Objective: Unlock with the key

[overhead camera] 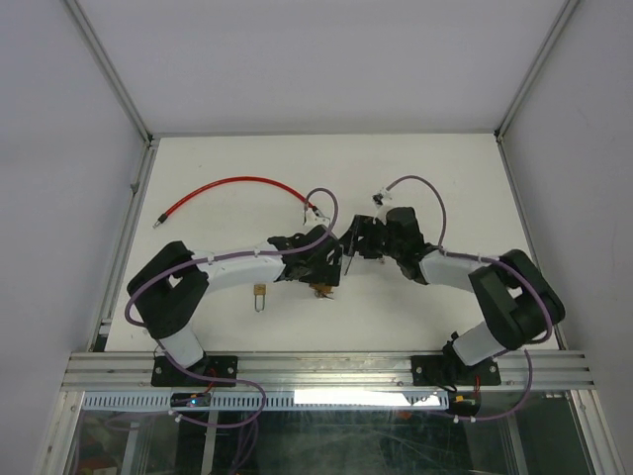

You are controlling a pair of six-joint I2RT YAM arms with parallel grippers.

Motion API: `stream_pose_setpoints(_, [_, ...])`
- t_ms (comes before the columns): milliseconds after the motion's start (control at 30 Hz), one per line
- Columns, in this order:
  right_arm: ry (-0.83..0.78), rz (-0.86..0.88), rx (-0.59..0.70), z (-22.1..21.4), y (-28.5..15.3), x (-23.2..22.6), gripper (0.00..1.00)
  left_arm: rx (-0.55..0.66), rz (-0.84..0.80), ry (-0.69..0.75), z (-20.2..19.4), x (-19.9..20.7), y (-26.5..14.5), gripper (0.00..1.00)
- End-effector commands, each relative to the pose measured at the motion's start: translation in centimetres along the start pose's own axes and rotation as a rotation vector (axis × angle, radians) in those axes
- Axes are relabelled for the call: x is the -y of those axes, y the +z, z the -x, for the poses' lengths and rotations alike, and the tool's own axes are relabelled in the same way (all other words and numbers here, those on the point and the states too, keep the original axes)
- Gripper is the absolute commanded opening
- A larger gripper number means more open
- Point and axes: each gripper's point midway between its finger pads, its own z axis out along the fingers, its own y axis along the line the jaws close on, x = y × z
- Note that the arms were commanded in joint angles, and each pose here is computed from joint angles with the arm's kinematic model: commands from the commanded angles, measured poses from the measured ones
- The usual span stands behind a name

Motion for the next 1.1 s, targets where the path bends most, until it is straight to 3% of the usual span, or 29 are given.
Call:
stream_pose_setpoints(0, [-0.092,-0.104,0.127,3.1,-2.7,0.3,0.79,0.021,0.018,0.018,1.0,1.0,-0.2,0.93])
stream_pose_setpoints(200, [-0.138,-0.273,0.197,4.8,-6.1,1.9,0.89,-0.013,0.068,0.031,0.2,0.7,0.6,0.87])
stream_pose_setpoints(567, [-0.177,-0.349,0.268,5.5,-9.9,2.1,0.91,-0.011,0.140,0.009,0.6,-0.4,1.0,0.61])
stream_pose_setpoints(800, [-0.183,-0.358,0.271,5.4,-10.5,2.2,0.92,0.007,0.247,-0.073,2.9,-5.6,1.5,0.56])
stream_pose_setpoints(1067, [-0.191,-0.359,0.276,5.5,-10.8,2.1,0.92,0.019,0.351,-0.264,6.4,-13.5,1.2,0.55])
